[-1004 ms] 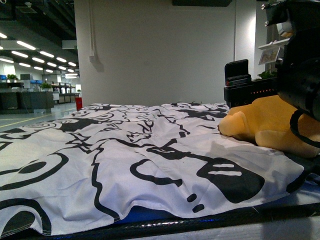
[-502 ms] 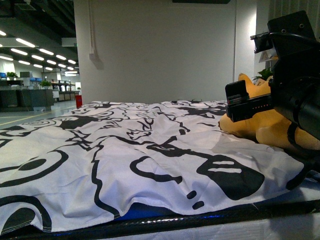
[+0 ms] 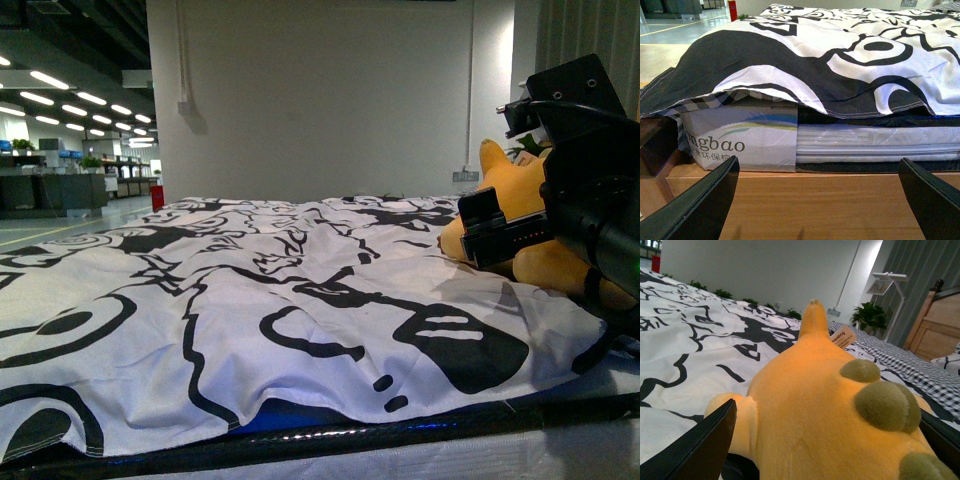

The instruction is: Put away toys

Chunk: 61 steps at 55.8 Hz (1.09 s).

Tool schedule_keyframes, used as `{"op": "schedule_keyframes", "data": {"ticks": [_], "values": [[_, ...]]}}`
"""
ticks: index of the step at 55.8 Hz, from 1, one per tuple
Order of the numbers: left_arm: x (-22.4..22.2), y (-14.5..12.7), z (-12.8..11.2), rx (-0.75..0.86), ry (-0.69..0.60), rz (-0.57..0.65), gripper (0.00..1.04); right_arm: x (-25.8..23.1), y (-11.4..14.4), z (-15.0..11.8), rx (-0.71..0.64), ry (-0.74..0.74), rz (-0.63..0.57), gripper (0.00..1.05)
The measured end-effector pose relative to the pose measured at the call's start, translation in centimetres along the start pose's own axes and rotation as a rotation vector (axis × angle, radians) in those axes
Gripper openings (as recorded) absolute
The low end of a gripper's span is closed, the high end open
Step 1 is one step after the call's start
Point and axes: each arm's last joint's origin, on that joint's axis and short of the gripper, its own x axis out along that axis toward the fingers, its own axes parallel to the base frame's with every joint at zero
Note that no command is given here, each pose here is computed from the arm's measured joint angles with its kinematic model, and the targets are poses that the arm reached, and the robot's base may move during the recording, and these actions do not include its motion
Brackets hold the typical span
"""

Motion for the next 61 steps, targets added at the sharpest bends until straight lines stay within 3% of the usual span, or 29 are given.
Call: {"op": "schedule_keyframes", "data": {"ticks": [19, 35, 45, 52, 61], "values": [[0.0, 0.0, 0.0, 0.0, 0.0, 0.0, 0.98, -0.1, 0.0, 0.0, -0.016, -0.019, 0.017, 0.51], [0.0, 0.0, 0.0, 0.0, 0.0, 0.0, 0.98, -0.2, -0.8, 0.6, 0.037, -0.012, 0.102, 0.11], [0.0, 0.0, 0.0, 0.0, 0.0, 0.0, 0.98, -1.0, -3.4, 2.8, 0.173, -0.028, 0.201, 0.07], [0.0, 0.0, 0.0, 0.0, 0.0, 0.0, 0.98, -2.7, -7.3, 6.0, 0.327, -0.08, 0.29, 0.07], [0.0, 0.0, 0.0, 0.0, 0.0, 0.0, 0.98, -5.0, -10.6, 8.1, 0.432, -0.111, 0.344, 0.07]]}}
